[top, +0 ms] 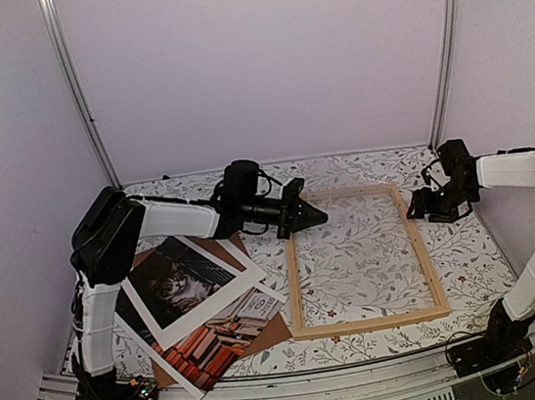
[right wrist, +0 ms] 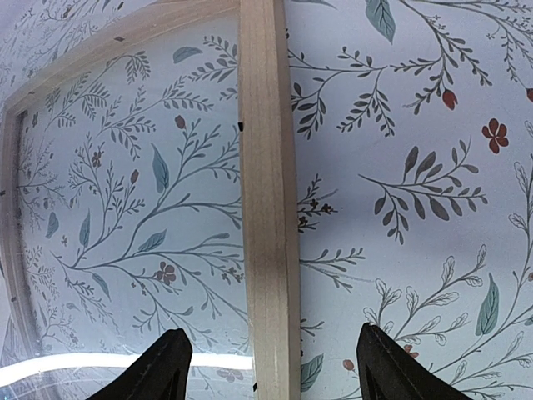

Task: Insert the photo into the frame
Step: Place the glass panel in the frame body.

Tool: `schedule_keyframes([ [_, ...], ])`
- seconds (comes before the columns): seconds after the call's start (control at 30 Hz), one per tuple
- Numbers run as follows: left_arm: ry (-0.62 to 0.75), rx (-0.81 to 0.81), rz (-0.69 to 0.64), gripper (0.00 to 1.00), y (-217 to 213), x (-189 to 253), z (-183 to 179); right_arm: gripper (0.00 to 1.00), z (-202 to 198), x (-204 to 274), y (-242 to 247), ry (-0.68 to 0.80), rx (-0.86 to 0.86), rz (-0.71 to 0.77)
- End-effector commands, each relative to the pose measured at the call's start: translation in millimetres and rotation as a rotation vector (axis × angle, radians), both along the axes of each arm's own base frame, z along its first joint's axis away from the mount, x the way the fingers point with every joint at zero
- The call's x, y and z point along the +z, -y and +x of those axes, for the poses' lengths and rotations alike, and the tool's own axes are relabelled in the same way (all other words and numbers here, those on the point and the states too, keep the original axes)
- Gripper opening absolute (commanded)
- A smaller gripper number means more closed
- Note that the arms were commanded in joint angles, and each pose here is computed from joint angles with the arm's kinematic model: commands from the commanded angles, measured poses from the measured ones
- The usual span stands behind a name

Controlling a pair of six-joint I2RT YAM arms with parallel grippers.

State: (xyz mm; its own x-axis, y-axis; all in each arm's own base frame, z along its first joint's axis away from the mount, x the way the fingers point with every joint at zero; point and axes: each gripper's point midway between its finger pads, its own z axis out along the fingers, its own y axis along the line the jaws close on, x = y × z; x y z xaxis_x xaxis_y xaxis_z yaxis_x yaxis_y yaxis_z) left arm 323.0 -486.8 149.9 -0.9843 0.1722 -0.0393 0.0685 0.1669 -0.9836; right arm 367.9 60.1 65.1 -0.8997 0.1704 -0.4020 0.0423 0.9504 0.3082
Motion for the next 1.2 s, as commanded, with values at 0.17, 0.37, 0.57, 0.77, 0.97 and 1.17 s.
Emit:
schedule_keyframes([
  [0.17,0.019,-0.037,-0.038,0.0,1,13,-9,0.72,2,4,-1,0.017,0.012,-0.009],
  [0.37,0.013,-0.033,-0.01,0.0,0,0,-9,0.72,2,6,-2,0.021,0.01,-0.005],
  [0.57,0.018,-0.028,0.013,0.03,0,-9,-9,0.72,2,6,-2,0.023,0.013,-0.006],
  [0.77,0.019,-0.028,0.036,0.11,-1,-17,-10,0.72,2,6,-3,0.024,0.015,0.003],
  [0.97,0.021,-0.024,0.063,0.23,-2,-27,-9,0.72,2,13,-8,0.038,0.028,0.031],
  [1.17,0.028,-0.021,0.087,0.32,-2,-35,-8,0.72,2,24,-16,0.068,0.04,0.073],
])
